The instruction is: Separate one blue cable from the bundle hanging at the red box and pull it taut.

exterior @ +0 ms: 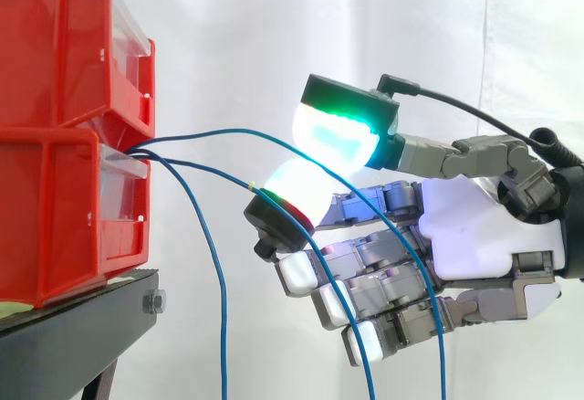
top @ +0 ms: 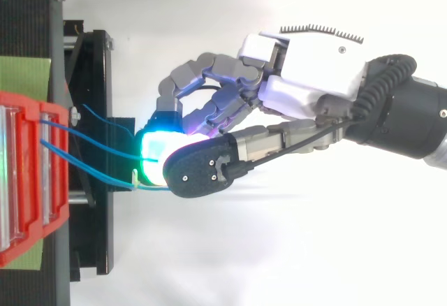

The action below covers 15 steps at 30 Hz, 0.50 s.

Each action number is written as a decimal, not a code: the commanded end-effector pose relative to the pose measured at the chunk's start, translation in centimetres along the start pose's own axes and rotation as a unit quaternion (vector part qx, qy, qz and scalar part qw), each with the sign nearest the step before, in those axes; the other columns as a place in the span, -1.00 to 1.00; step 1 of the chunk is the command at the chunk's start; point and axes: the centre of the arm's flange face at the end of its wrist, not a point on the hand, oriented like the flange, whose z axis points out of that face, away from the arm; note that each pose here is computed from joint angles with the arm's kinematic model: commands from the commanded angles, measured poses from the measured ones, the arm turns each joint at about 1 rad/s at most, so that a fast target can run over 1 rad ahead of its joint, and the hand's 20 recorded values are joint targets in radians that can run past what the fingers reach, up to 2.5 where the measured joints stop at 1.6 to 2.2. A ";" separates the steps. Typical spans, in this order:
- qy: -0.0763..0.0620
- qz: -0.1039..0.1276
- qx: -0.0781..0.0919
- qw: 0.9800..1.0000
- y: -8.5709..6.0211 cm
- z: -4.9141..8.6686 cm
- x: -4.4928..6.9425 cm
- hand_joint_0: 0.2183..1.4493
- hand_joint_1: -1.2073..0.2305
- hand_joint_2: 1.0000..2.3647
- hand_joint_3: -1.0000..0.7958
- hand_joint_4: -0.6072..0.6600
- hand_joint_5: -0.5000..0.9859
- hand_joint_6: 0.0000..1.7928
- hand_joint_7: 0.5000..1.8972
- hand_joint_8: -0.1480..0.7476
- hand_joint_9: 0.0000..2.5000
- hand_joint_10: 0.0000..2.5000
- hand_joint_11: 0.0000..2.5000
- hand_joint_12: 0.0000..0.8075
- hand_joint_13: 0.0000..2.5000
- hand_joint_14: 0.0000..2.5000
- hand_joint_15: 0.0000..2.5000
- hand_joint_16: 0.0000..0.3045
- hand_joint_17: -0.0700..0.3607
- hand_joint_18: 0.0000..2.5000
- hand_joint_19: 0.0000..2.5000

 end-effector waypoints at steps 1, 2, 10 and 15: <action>0.000 0.000 0.000 1.000 0.0 0.0 0.0 -0.34 -0.33 -0.97 -0.11 0.04 -0.57 0.06 -0.26 0.09 -0.24 -0.99 -0.51 -0.13 -0.20 -0.98 -0.50 -0.69 -0.18 -0.31 -0.50; 0.000 0.000 0.001 1.000 -0.1 0.0 0.0 -0.34 -0.33 -0.97 -0.10 0.03 -0.57 0.06 -0.26 0.09 -0.24 -0.99 -0.51 -0.13 -0.20 -0.98 -0.50 -0.69 -0.18 -0.31 -0.50; 0.001 0.000 0.000 1.000 0.0 0.0 0.1 -0.35 -0.35 -0.98 0.09 -0.09 -0.51 0.07 -0.13 0.19 -0.16 -0.99 -0.51 -0.01 -0.15 -0.99 -0.52 -0.64 -0.10 -0.25 -0.54; -0.001 0.000 0.000 1.000 0.0 0.0 0.1 -0.35 -0.34 -0.99 0.10 -0.07 -0.50 0.06 -0.11 0.22 -0.10 -0.99 -0.46 0.02 -0.13 -0.99 -0.53 -0.62 -0.08 -0.24 -0.55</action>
